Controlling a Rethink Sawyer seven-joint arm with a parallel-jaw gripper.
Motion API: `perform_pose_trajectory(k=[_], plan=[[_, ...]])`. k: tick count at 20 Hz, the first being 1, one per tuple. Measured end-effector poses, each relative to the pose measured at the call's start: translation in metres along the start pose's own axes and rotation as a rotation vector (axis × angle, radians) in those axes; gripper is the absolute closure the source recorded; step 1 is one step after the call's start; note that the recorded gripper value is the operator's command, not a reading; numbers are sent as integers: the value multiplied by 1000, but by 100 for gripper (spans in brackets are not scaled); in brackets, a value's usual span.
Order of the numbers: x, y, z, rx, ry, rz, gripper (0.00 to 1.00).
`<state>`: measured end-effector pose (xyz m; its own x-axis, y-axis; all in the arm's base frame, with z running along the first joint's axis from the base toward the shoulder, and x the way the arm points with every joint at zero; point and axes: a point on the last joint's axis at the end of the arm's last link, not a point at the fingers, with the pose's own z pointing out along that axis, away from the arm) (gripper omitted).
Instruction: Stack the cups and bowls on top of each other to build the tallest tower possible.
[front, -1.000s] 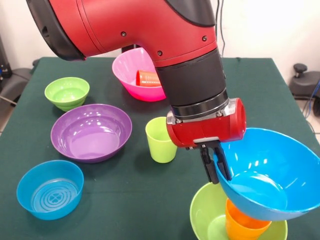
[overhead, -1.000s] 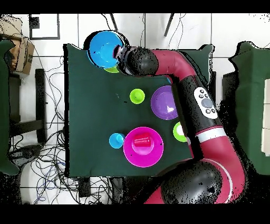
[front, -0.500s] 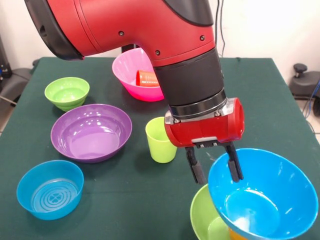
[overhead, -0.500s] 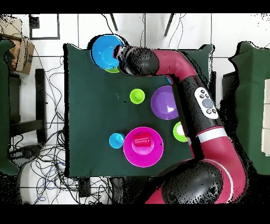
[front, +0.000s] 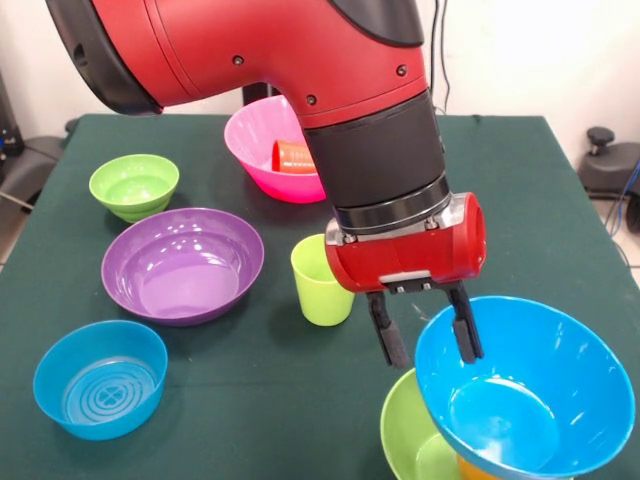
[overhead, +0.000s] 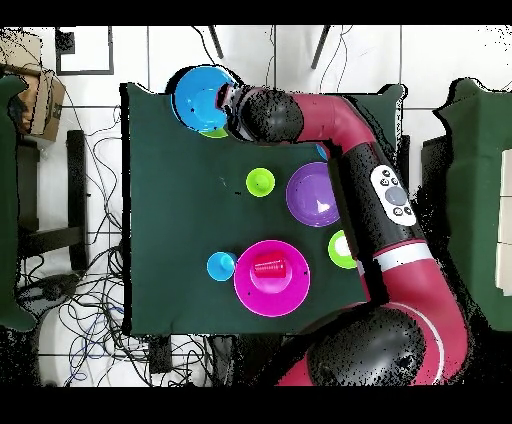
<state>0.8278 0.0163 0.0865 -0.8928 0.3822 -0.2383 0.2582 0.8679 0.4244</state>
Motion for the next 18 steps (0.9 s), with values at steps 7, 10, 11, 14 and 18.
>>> perform_pose_trajectory(k=[7, 10, 11, 14, 18], plan=[[-1, 0, -1, 2, -2, -2, 0], [-1, 0, -1, 2, -2, -2, 0], [-1, 0, -1, 2, -2, -3, 0], [-1, 1, -2, 2, -4, -3, 0], [-2, 1, -3, 2, -5, -4, 0]])
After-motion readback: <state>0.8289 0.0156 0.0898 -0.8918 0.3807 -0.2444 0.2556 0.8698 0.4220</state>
